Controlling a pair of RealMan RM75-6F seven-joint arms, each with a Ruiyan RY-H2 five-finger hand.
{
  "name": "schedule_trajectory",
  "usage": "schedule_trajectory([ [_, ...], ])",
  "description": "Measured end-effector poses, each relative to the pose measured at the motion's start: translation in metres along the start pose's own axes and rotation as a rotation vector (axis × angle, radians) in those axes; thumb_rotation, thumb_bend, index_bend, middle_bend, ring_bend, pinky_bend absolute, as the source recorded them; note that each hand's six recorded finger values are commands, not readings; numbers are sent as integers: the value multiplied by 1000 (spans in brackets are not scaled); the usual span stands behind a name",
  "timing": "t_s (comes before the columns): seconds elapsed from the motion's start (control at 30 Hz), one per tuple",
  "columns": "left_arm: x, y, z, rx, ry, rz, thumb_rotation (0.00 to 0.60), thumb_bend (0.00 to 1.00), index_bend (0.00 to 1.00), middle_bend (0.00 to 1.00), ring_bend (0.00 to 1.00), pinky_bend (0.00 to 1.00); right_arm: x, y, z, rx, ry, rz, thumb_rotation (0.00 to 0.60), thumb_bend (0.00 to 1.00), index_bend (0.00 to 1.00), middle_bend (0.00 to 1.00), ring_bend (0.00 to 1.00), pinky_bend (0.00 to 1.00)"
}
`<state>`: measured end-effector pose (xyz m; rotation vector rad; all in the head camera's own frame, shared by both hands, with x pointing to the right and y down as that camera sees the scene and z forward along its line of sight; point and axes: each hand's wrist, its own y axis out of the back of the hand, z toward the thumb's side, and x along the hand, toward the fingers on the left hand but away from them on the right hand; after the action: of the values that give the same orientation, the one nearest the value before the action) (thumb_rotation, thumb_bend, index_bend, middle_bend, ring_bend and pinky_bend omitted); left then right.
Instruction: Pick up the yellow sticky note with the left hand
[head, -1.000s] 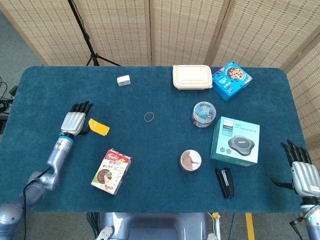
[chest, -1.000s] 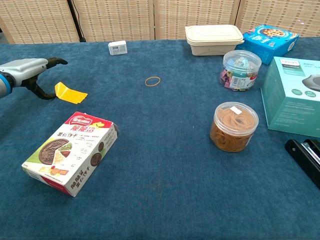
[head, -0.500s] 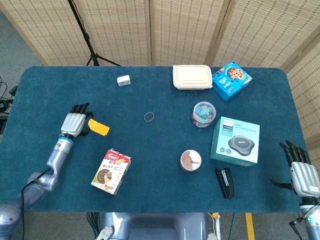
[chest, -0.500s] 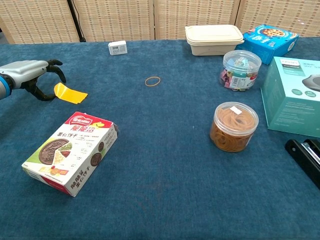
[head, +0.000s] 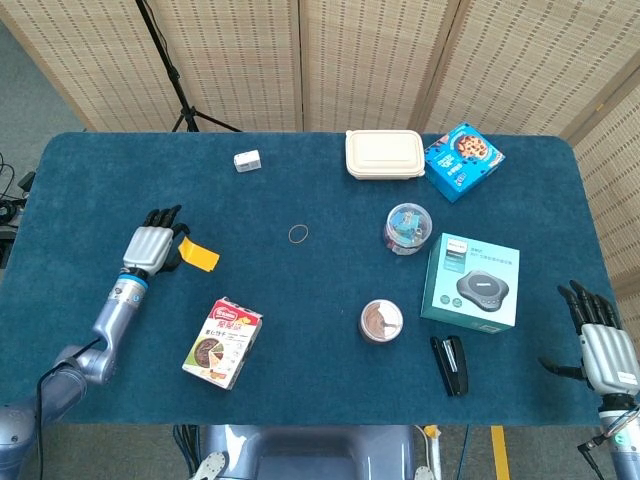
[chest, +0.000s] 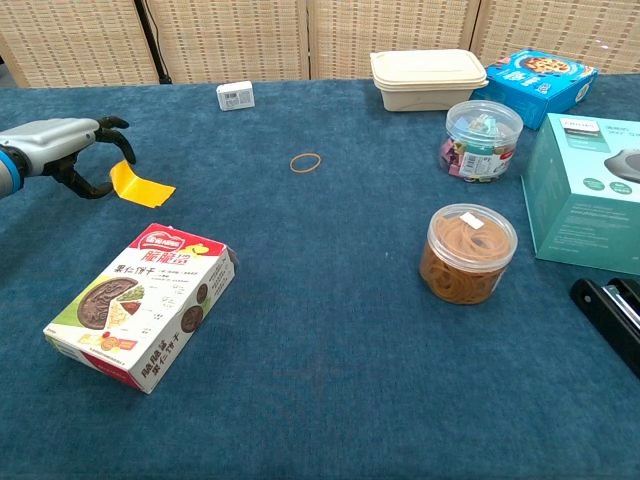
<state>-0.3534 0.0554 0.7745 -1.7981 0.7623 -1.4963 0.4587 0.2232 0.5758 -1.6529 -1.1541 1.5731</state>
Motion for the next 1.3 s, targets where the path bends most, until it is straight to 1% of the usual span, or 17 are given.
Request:
schedule_trajectory([
  [0.27,-1,-2,5,-5,-12,-8,600,428,359,0,0,0,0,1,0,-2,0,-3,600,0,0,0,0,0],
  [0.5,-2,0,7,0,-21,0,600,436,392,0,0,0,0,1,0,-4,1,-1,600,0,0,0,0,0],
  [0.83,-1,-1,10,8,-23,-1,600,471,496,0,0,0,1,1,0,-3,0,0,600,0,0,0,0,0],
  [1.1,0,-1,10,7,-18,-1,600,479,520,0,0,0,1,1,0,-6,1,0,600,0,0,0,0,0],
  [1.3,0,0,11,3,-16,7,600,480,560,0,0,0,1,1,0,-10,1,1,600,0,0,0,0,0],
])
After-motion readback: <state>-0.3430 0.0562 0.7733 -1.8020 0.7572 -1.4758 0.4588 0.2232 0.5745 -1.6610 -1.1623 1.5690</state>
